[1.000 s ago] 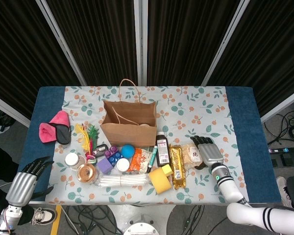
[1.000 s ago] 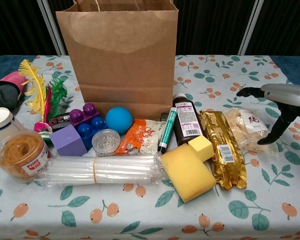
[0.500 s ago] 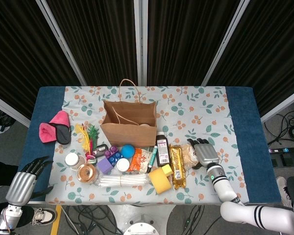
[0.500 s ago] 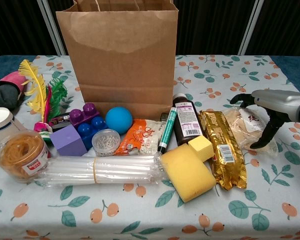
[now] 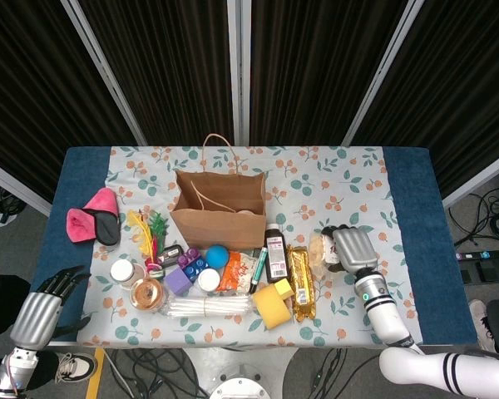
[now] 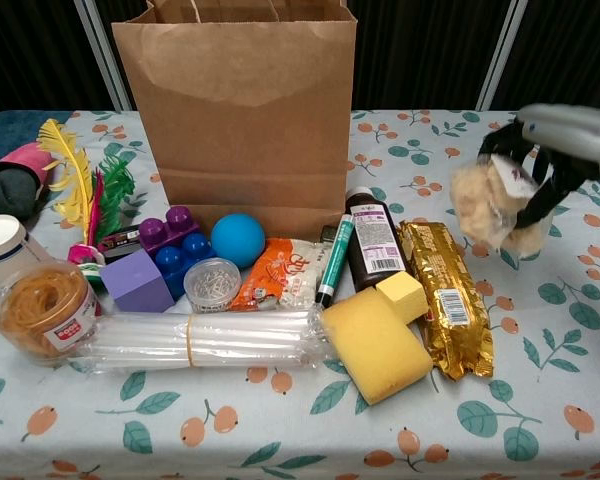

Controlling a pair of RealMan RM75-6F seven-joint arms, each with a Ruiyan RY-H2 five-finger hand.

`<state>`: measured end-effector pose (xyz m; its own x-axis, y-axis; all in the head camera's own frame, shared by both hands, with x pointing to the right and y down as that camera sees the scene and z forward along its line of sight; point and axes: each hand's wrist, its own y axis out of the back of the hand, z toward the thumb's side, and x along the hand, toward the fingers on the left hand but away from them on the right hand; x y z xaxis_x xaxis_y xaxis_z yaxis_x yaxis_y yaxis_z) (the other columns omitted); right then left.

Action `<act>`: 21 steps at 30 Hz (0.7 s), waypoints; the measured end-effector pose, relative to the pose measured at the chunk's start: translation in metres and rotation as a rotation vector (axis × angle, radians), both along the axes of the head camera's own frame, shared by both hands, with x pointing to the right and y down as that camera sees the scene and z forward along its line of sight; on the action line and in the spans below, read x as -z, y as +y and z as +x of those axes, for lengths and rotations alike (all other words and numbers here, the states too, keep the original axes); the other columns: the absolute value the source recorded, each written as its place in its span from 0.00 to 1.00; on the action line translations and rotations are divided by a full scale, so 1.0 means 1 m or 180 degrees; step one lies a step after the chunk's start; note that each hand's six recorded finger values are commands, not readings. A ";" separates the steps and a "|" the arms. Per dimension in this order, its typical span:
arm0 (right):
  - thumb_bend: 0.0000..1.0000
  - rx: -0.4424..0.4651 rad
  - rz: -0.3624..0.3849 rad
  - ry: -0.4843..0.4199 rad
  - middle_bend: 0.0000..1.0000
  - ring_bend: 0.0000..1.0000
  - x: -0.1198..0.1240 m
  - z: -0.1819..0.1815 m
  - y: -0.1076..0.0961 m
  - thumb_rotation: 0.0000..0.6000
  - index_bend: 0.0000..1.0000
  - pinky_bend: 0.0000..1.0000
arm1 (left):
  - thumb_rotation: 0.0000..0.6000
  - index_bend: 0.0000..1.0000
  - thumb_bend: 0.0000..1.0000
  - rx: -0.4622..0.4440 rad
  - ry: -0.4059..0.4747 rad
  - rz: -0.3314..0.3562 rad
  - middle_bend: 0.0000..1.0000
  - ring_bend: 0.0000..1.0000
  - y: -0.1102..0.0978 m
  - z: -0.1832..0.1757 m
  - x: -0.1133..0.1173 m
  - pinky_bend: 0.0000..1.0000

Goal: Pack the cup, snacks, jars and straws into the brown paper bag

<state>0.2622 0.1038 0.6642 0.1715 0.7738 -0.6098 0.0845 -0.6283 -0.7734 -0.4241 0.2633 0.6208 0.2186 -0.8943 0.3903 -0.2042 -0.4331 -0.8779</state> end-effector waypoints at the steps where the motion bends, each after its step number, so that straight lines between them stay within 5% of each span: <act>1: 0.15 -0.0018 0.0086 -0.0046 0.44 0.33 0.011 -0.002 -0.007 1.00 0.42 0.41 | 1.00 0.27 0.13 -0.0001 0.0001 0.0000 0.26 0.19 0.000 0.000 0.000 0.30; 11: 0.15 -0.0147 0.1007 -0.0772 0.44 0.33 0.124 -0.054 -0.087 1.00 0.42 0.41 | 1.00 0.27 0.13 -0.0012 -0.0011 -0.0007 0.26 0.19 0.000 0.001 -0.001 0.30; 17: 0.16 -0.0174 0.1225 -0.1211 0.44 0.33 0.144 -0.105 -0.106 1.00 0.42 0.41 | 1.00 0.27 0.13 0.0008 -0.0008 -0.0005 0.26 0.19 0.000 0.000 -0.001 0.30; 21: 0.16 -0.0067 0.1443 -0.1183 0.44 0.33 0.145 -0.127 -0.113 1.00 0.42 0.41 | 1.00 0.27 0.13 0.0026 0.0003 -0.0004 0.26 0.19 -0.001 -0.001 -0.001 0.30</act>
